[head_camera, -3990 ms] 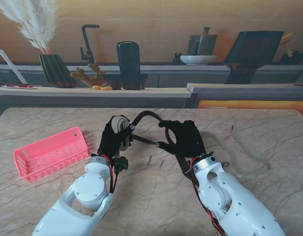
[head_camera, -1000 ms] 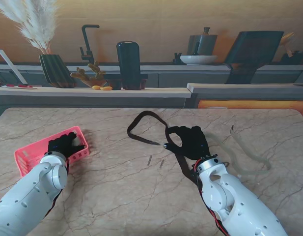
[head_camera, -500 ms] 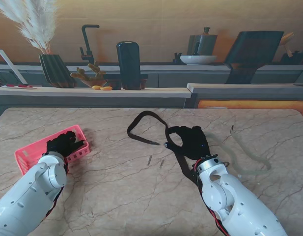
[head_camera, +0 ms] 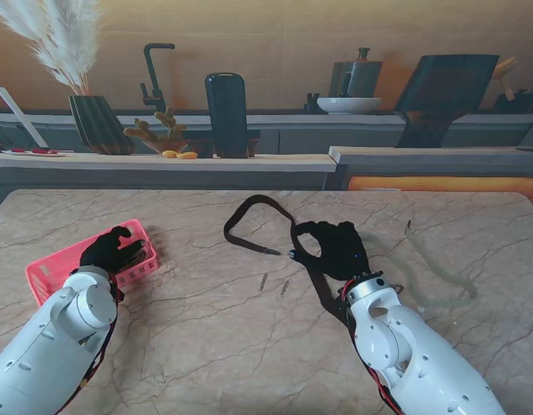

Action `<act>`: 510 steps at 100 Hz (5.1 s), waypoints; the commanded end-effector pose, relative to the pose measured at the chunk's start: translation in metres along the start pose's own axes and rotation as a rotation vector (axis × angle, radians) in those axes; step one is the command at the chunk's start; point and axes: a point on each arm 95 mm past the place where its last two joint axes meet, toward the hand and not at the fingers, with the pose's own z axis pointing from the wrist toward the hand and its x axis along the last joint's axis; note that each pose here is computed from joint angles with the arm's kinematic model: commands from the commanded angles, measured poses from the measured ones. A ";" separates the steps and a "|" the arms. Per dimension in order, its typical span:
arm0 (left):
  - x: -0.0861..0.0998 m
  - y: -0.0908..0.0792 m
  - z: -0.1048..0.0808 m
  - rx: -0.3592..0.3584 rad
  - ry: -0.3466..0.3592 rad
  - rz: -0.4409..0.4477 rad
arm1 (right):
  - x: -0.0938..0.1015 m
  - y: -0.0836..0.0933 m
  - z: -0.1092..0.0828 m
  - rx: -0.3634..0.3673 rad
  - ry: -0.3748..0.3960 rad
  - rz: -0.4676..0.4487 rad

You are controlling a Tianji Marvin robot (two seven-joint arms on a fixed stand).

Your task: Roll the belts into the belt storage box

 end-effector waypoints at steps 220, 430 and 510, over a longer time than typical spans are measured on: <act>0.148 0.054 -0.133 -0.288 0.608 -0.505 | -0.072 0.056 -0.107 0.558 0.383 -0.571; 0.157 0.057 -0.114 -0.209 0.621 -0.399 | -0.018 0.013 -0.017 0.262 0.081 0.500; 0.198 0.079 -0.081 -0.240 0.631 -0.432 | 0.030 0.009 0.028 0.046 0.028 0.743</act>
